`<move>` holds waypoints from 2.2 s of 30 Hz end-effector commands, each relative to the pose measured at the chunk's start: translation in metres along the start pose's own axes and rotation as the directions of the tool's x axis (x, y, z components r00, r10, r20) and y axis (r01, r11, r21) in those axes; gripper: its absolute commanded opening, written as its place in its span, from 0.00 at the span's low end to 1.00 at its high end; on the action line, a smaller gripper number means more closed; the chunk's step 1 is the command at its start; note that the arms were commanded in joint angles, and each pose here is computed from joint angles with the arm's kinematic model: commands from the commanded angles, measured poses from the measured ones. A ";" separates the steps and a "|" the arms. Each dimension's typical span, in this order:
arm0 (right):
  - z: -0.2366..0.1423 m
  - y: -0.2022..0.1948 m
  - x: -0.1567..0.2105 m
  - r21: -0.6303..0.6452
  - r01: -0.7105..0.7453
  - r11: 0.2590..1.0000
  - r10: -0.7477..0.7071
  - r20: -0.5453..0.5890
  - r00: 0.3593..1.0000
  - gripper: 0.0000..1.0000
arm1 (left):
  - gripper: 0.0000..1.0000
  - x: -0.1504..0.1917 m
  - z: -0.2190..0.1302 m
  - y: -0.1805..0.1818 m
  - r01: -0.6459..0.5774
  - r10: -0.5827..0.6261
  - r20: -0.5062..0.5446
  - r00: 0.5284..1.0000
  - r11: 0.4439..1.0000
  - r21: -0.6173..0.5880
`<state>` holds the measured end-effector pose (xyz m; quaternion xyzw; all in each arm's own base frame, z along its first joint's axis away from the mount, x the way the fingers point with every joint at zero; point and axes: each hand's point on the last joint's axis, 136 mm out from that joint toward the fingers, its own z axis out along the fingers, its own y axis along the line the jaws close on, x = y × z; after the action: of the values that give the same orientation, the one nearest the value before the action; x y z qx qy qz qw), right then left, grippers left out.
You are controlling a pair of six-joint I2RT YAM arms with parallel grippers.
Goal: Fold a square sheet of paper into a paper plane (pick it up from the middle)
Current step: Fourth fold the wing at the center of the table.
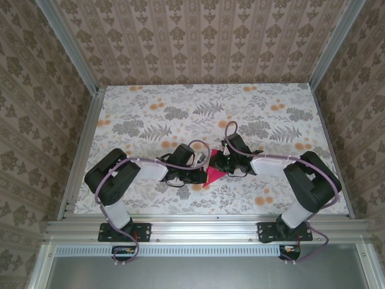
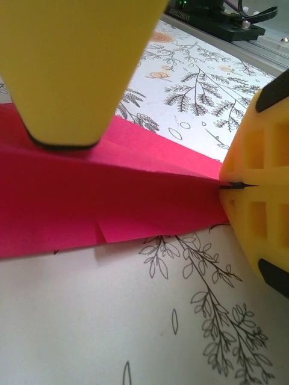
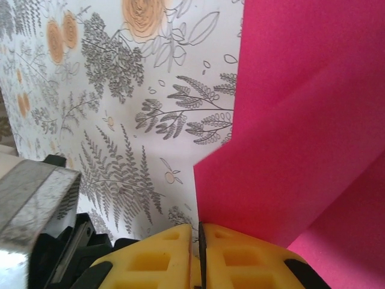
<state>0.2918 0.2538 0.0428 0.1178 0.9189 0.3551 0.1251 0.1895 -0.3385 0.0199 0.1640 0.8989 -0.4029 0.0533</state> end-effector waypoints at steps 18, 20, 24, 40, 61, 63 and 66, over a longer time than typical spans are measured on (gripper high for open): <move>0.014 -0.023 -0.004 0.066 -0.024 0.998 0.025 -0.010 1.000 0.13 | 0.14 0.014 -0.004 0.018 0.033 -0.035 -0.038 0.999 0.997 -0.068; 0.014 -0.024 -0.004 0.069 -0.025 0.997 0.025 -0.010 1.000 0.13 | 0.14 0.014 -0.006 0.017 0.030 -0.033 -0.037 0.999 0.997 -0.069; 0.017 -0.025 -0.003 0.069 -0.026 0.997 0.027 -0.016 1.000 0.13 | 0.08 0.016 -0.007 0.018 0.027 -0.030 -0.038 0.999 0.997 -0.076; 0.025 -0.031 0.004 0.081 -0.025 0.996 0.030 -0.061 0.998 0.13 | 0.00 0.022 -0.002 0.023 0.046 -0.049 -0.036 0.998 0.996 -0.081; 0.024 -0.053 0.015 0.184 -0.015 0.983 0.036 -0.107 0.994 0.12 | 0.18 -0.023 -0.062 -0.028 0.018 -0.010 0.163 0.987 0.999 -0.050; 0.024 -0.053 0.015 0.184 -0.015 0.983 0.035 -0.107 0.994 0.12 | 0.14 -0.022 -0.056 -0.033 0.010 -0.006 0.146 0.989 1.000 -0.028; 0.024 -0.053 0.016 0.183 -0.020 0.983 0.040 -0.107 0.993 0.12 | 0.12 -0.022 -0.047 -0.035 0.015 -0.014 0.120 0.993 1.000 -0.006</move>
<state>0.2943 0.2529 0.0132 0.1072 0.9353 0.3255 0.0881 0.2031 -0.3192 0.0768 0.1263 0.9036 -0.3905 0.1224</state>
